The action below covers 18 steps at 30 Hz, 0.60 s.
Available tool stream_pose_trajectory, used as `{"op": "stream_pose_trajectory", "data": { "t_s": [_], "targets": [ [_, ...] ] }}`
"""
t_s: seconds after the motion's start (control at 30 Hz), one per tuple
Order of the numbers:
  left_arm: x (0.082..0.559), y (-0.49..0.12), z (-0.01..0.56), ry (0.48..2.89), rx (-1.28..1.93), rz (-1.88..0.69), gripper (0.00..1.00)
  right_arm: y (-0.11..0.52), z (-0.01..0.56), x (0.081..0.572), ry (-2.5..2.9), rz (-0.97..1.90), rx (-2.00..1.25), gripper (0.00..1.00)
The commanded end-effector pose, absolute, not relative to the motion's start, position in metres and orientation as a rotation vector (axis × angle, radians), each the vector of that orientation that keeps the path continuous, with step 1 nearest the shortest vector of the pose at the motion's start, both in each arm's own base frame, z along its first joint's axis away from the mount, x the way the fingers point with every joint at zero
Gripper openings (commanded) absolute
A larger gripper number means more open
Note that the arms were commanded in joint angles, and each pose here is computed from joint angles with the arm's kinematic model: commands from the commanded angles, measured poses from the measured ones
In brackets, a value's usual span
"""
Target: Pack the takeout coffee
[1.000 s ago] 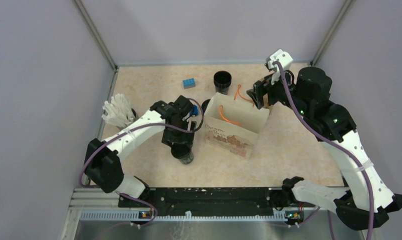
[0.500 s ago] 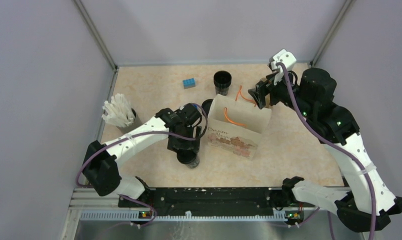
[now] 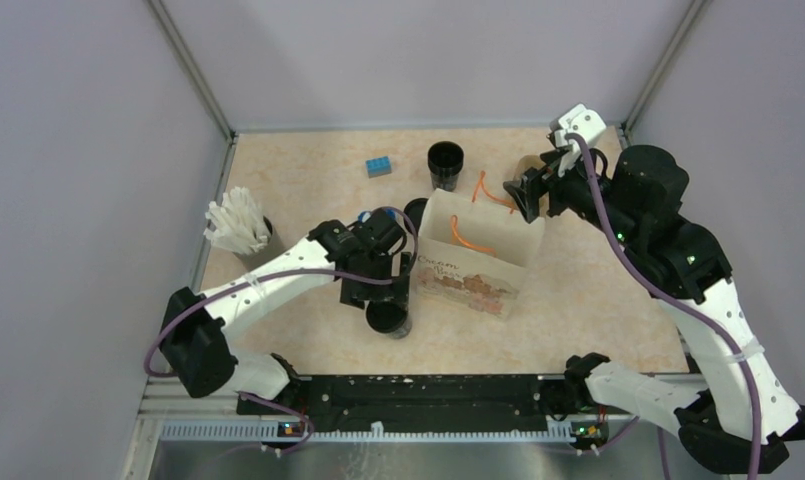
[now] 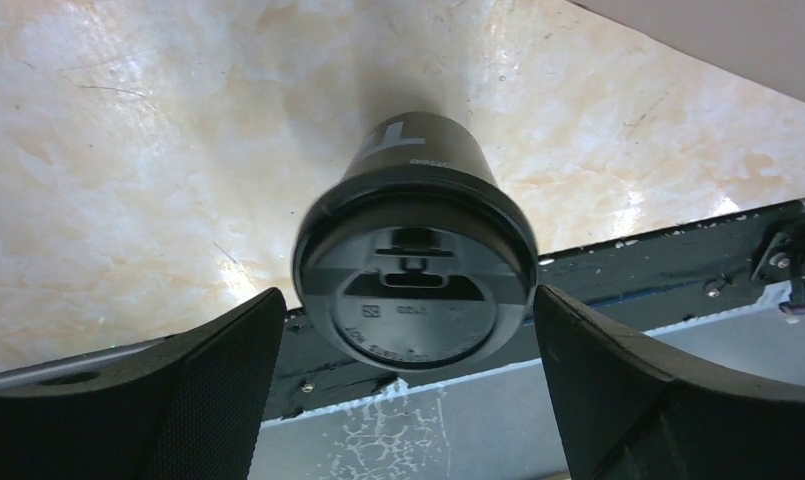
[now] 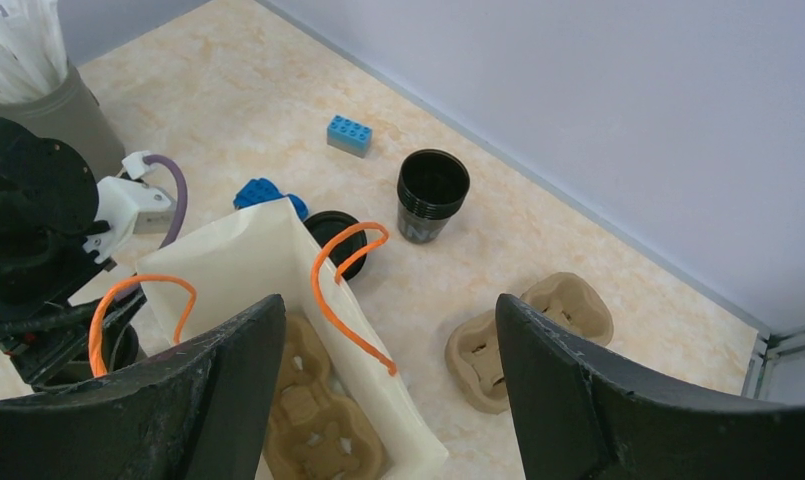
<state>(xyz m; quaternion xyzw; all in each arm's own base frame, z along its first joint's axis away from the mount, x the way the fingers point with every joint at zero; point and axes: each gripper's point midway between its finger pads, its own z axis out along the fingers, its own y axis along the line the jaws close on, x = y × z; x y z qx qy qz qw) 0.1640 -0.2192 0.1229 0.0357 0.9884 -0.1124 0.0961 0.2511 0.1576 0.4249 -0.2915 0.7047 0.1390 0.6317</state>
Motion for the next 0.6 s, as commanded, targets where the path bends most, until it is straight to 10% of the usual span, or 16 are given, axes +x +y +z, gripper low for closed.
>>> {"op": "stream_pose_trajectory", "data": {
  "t_s": [0.0, 0.57],
  "targets": [
    [0.167, -0.234, 0.148, 2.854, 0.086, -0.468, 0.99, 0.157, 0.433, 0.247, 1.573, 0.317, -0.665, 0.75],
    [0.186, -0.232, 0.189, 2.672, 0.074, -0.505, 0.99, 0.179, 0.437, 0.238, 1.633, 0.488, -0.68, 0.71]
  ]
}}
